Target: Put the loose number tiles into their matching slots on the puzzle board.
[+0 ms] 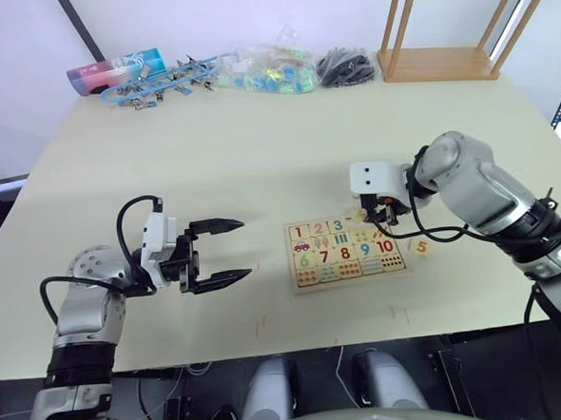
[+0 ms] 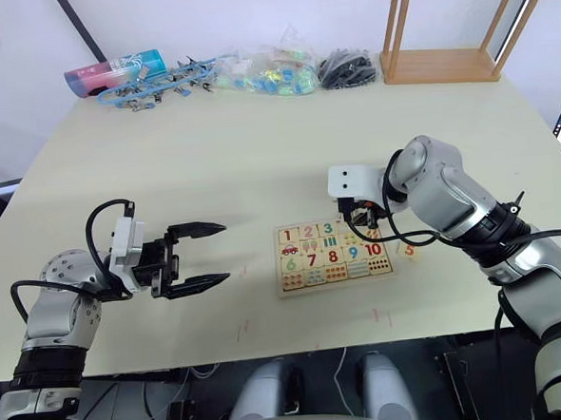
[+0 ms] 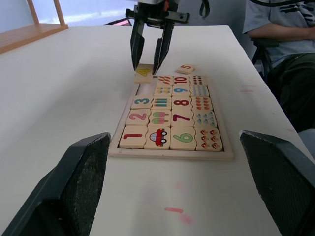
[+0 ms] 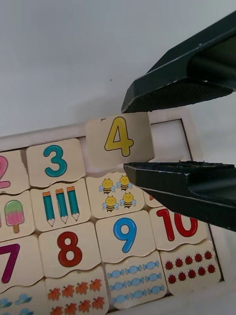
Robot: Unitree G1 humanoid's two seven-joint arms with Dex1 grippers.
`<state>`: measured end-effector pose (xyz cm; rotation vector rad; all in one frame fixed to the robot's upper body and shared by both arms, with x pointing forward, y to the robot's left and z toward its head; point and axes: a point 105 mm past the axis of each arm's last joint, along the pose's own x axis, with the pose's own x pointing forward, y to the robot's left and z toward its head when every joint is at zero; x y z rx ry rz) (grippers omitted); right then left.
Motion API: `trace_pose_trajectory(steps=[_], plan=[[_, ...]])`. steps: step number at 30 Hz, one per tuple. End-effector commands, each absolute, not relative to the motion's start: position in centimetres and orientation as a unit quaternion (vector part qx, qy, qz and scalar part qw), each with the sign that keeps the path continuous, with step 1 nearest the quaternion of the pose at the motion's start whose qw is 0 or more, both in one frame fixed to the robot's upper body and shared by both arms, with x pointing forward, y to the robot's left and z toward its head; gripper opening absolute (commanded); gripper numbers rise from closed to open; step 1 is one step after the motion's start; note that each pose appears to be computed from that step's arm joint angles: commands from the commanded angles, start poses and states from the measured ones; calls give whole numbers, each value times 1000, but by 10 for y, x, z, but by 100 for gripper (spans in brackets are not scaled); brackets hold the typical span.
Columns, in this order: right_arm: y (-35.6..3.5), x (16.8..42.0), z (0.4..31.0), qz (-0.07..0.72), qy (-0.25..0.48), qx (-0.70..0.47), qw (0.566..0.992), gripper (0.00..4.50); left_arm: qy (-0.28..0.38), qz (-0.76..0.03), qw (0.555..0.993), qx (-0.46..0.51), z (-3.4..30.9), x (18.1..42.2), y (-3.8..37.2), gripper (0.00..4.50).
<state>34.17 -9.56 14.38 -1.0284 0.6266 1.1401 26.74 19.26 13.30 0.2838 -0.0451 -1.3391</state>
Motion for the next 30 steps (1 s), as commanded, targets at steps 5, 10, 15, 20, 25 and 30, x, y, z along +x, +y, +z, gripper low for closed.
trace_pose_trajectory(steps=[5, 10, 15, 20, 25, 30], plan=[[-91, 348, 151, 495, 266, -480, 674, 92, -35, -612, 775, 152, 142, 266, 196, 450], [-90, 347, 149, 499, 271, -478, 671, 92, -35, -612, 775, 153, 142, 267, 196, 450], [-89, 346, 148, 505, 273, -480, 664, 92, -37, -612, 776, 151, 141, 267, 195, 450], [-88, 347, 146, 506, 272, -482, 662, 92, -37, -610, 777, 151, 141, 267, 195, 450], [-87, 349, 145, 508, 272, -484, 659, 92, -36, -608, 779, 150, 140, 267, 194, 450], [-82, 349, 145, 515, 268, -487, 653, 92, -38, -604, 782, 150, 140, 267, 194, 450]])
